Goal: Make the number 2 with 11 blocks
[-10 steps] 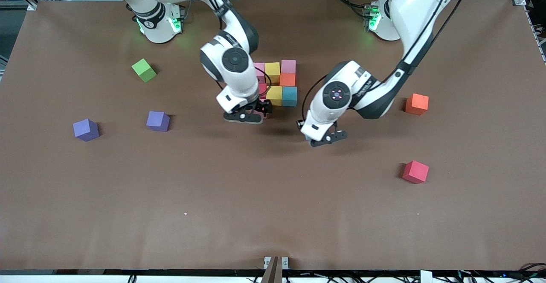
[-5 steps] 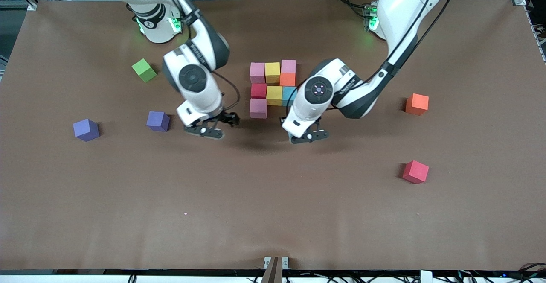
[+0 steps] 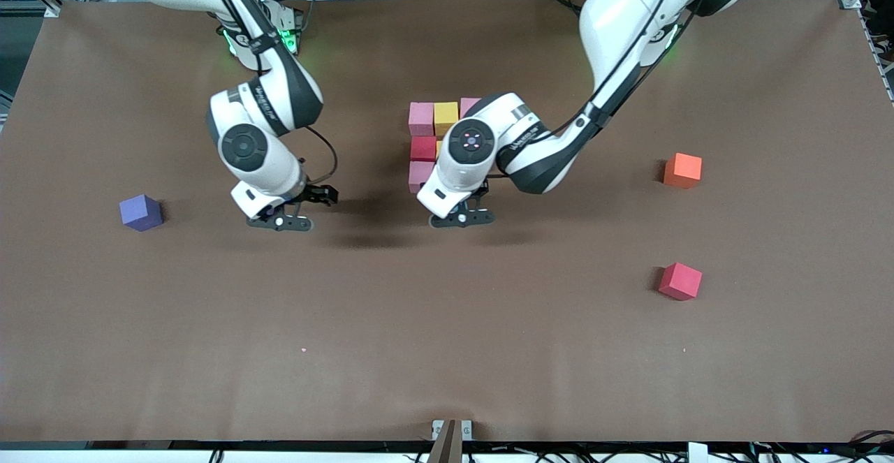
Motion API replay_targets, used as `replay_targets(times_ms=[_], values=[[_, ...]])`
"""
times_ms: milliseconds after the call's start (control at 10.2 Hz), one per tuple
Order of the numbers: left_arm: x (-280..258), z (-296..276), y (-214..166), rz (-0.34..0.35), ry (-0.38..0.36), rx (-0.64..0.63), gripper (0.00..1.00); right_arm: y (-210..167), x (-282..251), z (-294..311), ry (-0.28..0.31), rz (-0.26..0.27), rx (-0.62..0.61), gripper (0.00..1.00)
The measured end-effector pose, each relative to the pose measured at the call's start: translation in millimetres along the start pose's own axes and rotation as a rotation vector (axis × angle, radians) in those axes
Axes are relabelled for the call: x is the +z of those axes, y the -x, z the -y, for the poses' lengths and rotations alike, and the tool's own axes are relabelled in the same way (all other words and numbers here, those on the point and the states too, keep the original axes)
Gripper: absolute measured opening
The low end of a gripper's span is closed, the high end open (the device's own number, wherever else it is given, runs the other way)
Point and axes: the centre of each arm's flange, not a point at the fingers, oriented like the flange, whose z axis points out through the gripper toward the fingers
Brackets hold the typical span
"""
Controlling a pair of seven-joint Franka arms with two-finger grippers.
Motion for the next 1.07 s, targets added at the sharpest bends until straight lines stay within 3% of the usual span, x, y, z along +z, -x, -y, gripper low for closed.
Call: replay_targets(times_ms=[195,781,1074], values=[[-3.3,-10.6,4.1,0.001,-0.018,0.048,0.57,2.9,3.8,-26.9,0.003,0.016,-0.055,1.00],[0.2,-38.4,-11.1,-0.024,0.055,0.064,0.57,1.8,20.8,-120.9,-0.011,0.049,-0.171,1.00],[12.4,-42.4,-11.8,-0.030,0.055,0.066,0.57,9.1,41.6,-136.3,-0.023,0.005,-0.190,1.00]])
